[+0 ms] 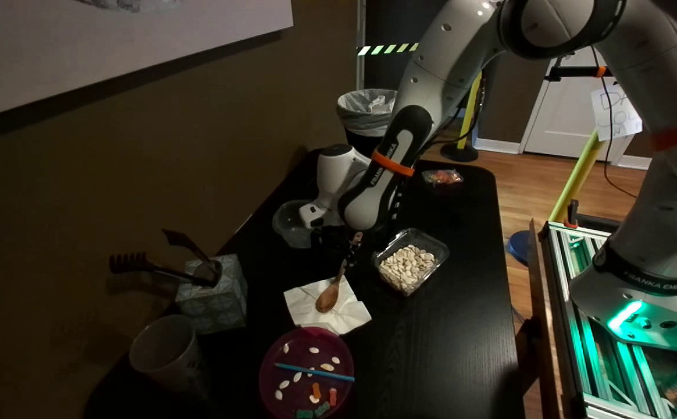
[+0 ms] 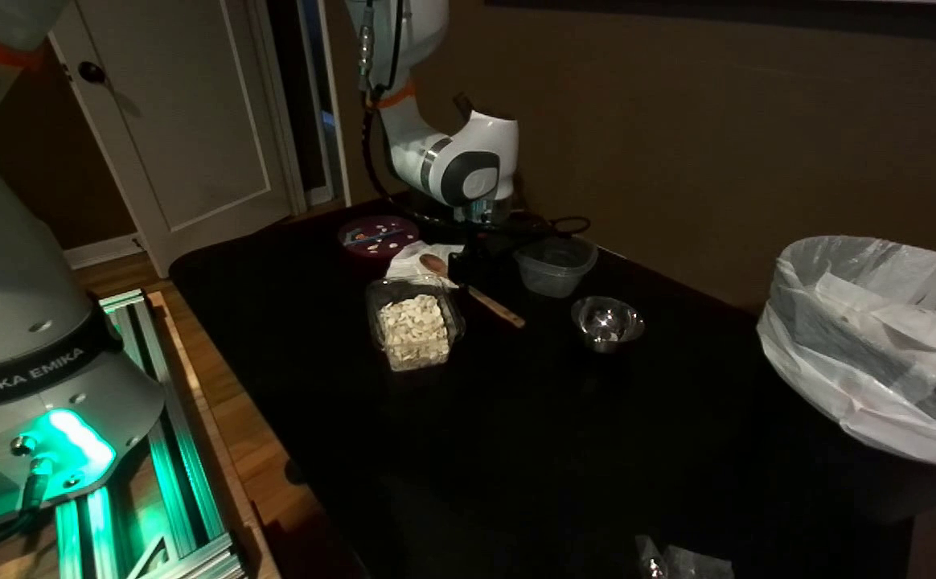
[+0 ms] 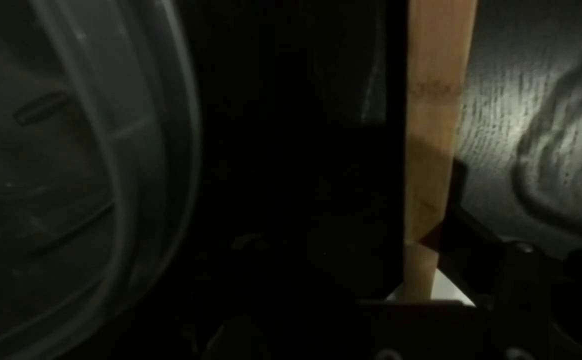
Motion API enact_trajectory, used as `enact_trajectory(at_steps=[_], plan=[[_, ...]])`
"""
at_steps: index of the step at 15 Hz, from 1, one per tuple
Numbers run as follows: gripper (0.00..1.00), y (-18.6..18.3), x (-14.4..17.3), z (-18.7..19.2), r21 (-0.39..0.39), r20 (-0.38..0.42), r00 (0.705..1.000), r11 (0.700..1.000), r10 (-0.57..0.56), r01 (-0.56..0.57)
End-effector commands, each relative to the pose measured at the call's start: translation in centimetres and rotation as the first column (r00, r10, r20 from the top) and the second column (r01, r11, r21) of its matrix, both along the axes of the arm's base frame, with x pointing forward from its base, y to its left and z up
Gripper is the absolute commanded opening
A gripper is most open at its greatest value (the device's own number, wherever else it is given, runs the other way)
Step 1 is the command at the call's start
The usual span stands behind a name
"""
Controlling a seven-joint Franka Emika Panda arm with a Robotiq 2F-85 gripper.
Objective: Pick up the wooden spoon and place it on the empty clear bowl
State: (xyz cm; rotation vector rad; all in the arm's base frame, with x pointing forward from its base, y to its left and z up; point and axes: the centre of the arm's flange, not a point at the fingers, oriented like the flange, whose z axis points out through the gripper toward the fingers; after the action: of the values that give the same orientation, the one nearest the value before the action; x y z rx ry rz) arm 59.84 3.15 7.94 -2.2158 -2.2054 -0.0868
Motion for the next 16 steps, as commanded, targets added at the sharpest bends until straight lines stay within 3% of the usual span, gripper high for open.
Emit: enact_trajectory(at_steps=[1,7,9,13,16], plan=[[0.45,-0.1,-1.4,0.3,0.010,0.025,1.000,1.000,-0.004,0.004],[0.00,0.1,-1.6,1.6,0.018,0.044,0.999,1.000,0.004,-0.004],[0.05,0.7,-1.7,2.6,0.059,0.057,0.998,0.998,0.002,-0.005],[0.05,2.9,-2.3,6.9,0.121,0.061,0.998,0.993,-0.018,0.010],[0.05,3.6,-2.3,10.3,0.100,0.068,0.996,0.994,-0.054,0.047]])
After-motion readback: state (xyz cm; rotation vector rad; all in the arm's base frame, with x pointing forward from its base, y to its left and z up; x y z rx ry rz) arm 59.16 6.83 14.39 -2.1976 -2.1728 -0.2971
